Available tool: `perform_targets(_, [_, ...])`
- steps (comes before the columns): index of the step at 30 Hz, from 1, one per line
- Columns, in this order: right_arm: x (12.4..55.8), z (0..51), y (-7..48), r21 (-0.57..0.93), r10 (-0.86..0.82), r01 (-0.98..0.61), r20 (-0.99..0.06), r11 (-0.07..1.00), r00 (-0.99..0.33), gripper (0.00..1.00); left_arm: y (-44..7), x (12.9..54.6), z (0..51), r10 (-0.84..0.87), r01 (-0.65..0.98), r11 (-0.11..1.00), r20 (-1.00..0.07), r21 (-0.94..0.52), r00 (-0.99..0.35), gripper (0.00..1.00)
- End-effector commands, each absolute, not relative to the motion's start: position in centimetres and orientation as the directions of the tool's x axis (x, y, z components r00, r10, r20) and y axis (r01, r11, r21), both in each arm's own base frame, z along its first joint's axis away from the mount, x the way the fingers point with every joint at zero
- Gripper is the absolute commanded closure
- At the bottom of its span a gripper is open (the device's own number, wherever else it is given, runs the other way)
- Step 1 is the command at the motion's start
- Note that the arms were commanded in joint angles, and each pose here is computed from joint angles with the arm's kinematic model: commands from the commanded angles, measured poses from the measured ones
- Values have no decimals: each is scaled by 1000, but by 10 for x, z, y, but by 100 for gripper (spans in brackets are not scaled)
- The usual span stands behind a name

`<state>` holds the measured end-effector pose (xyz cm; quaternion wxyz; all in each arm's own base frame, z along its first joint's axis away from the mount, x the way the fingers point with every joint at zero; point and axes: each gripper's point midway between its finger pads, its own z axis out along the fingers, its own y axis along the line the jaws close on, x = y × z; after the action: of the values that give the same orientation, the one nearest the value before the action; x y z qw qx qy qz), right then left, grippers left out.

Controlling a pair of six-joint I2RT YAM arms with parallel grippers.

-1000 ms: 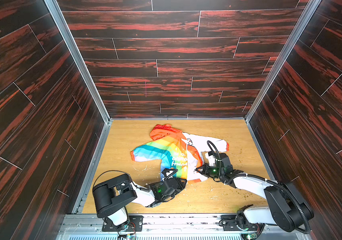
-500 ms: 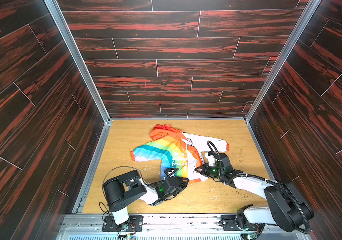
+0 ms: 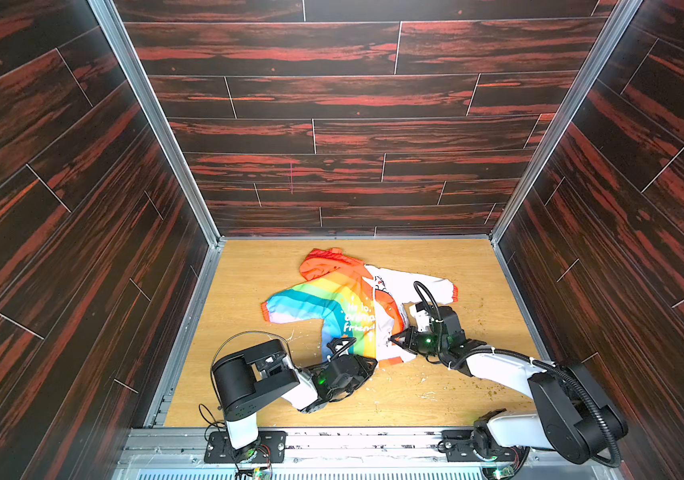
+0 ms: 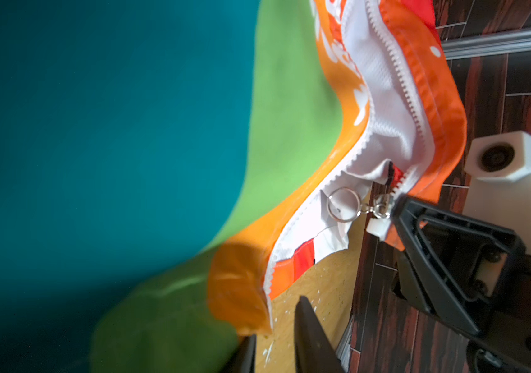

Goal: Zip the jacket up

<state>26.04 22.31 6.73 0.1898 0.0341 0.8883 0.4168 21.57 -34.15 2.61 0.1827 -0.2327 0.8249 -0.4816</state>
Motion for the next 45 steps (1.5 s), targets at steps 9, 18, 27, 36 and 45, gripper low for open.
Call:
perform_targets(9, [258, 72, 225, 762, 217, -108, -313, 639, -925, 100, -346, 219, 24, -556, -208, 414, -65, -886, -829, 81])
perform_targets(18, [258, 83, 223, 751, 207, -134, -341, 647, -917, 100, -349, 226, 37, -543, -159, 392, -88, -906, -835, 99])
perform_targets(27, [270, 132, 219, 703, 195, -243, -481, 668, -855, 100, -335, 254, 104, -512, 3, 441, -254, -898, -821, 100])
perform_targets(36, [273, 203, 238, 664, 144, -506, -673, 550, -726, 100, -289, 274, 186, -417, 120, 710, -552, -694, -722, 100])
perform_targets(45, [272, 227, 251, 705, 136, -542, -657, 457, -741, 100, -270, 283, 242, -394, 345, 734, -780, -585, -486, 100])
